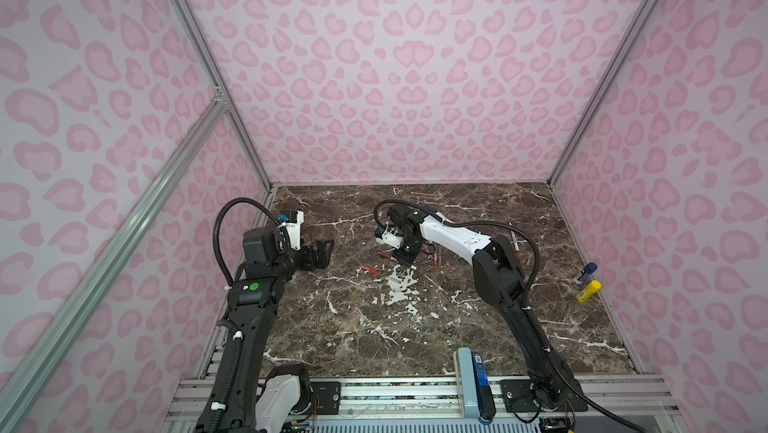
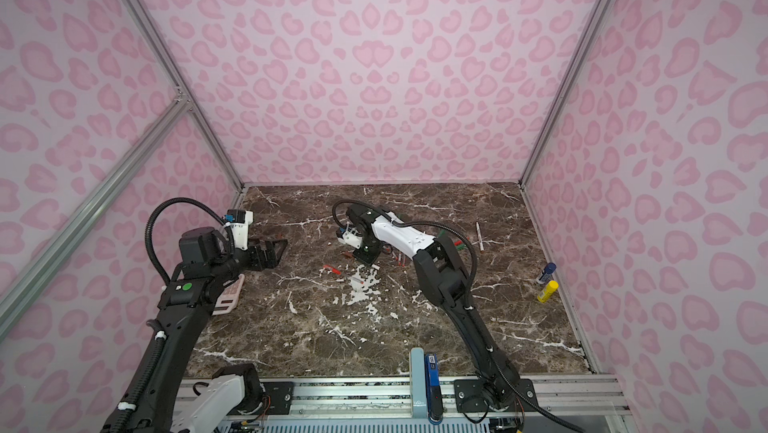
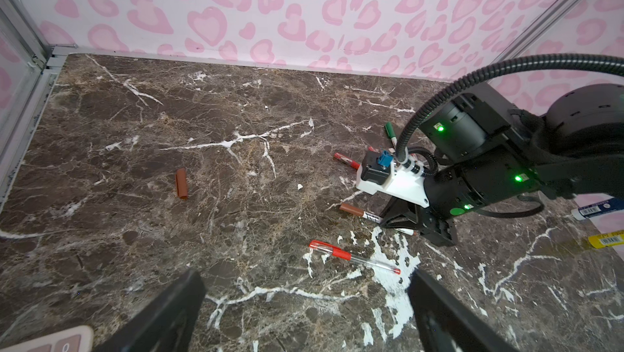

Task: Open the pen caps
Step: 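Grasp another brown-capped white marker with the right gripper, then lift the marker and carry its brown cap toward the left gripper, then close the left gripper on the brown cap while the right gripper pulls the marker away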

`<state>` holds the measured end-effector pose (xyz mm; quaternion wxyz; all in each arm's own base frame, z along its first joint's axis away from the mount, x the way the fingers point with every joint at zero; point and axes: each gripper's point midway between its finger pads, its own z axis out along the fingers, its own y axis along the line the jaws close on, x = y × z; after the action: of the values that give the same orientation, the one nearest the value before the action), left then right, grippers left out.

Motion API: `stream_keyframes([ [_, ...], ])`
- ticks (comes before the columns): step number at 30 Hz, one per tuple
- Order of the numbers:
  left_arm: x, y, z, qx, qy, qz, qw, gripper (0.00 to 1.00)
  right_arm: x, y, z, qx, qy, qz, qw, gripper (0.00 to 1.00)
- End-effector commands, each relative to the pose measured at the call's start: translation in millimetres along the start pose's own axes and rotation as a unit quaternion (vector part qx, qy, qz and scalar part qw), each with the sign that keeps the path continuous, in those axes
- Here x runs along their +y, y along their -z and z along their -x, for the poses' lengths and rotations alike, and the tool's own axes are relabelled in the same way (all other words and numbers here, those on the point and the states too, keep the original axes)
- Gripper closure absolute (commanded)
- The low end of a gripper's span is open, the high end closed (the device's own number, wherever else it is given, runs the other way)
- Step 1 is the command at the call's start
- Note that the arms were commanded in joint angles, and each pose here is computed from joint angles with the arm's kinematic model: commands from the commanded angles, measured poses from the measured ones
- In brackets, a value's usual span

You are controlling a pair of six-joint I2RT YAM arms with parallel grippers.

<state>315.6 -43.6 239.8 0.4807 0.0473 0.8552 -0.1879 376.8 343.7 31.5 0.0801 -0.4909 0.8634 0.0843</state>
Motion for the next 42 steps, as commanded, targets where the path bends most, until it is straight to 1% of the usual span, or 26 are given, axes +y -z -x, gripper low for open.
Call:
stream_keyframes([
  [1,-15,0,5,-0.011,-0.002,-0.041,0.999,0.02,0,22,10,-0.044,-0.029,-0.013,0.999,0.97],
  [4,-24,1,7,-0.009,0.008,-0.068,0.998,0.02,6,55,23,-0.108,-0.064,-0.015,0.992,0.98],
  [7,-37,1,7,-0.009,0.015,-0.104,0.994,0.02,15,80,31,-0.175,-0.098,-0.015,0.980,0.99],
  [9,-46,0,4,-0.003,0.030,-0.138,0.990,0.02,25,96,37,-0.219,-0.122,-0.009,0.968,1.00],
  [11,-56,2,6,-0.001,0.048,-0.170,0.984,0.02,42,112,44,-0.269,-0.146,0.002,0.952,1.00],
  [14,-69,1,5,0.000,0.062,-0.210,0.976,0.00,69,125,50,-0.331,-0.168,0.019,0.929,1.00],
  [16,-71,-3,3,0.007,0.080,-0.220,0.972,0.01,84,132,53,-0.354,-0.181,0.025,0.917,1.00],
  [18,-73,-6,5,0.013,0.095,-0.221,0.970,0.04,105,140,58,-0.377,-0.179,0.035,0.908,1.00],
  [21,-82,-9,3,0.022,0.097,-0.236,0.967,0.07,123,147,60,-0.391,-0.172,0.031,0.904,1.00],
  [23,-84,-13,0,0.030,0.104,-0.241,0.964,0.08,129,150,61,-0.396,-0.179,0.027,0.900,1.00],
  [27,-81,-19,-2,0.035,0.113,-0.232,0.965,0.15,144,155,65,-0.414,-0.176,0.035,0.892,1.00],
  [29,-82,-22,-2,0.037,0.114,-0.234,0.965,0.20,152,155,69,-0.418,-0.169,0.042,0.891,1.00],
  [32,-82,-24,0,0.041,0.119,-0.233,0.964,0.29,157,153,71,-0.409,-0.167,0.043,0.896,1.00],
  [36,-81,-29,0,0.044,0.123,-0.232,0.964,0.39,163,154,74,-0.419,-0.159,0.050,0.893,1.00],
  [38,-81,-30,-1,0.047,0.126,-0.232,0.963,0.44,162,155,75,-0.413,-0.159,0.044,0.896,1.00],
  [40,-81,-30,1,0.046,0.125,-0.231,0.964,0.51,164,156,77,-0.414,-0.157,0.047,0.895,1.00],
  [42,-80,-30,0,0.044,0.123,-0.230,0.964,0.60,167,158,79,-0.421,-0.155,0.053,0.892,1.00],
])
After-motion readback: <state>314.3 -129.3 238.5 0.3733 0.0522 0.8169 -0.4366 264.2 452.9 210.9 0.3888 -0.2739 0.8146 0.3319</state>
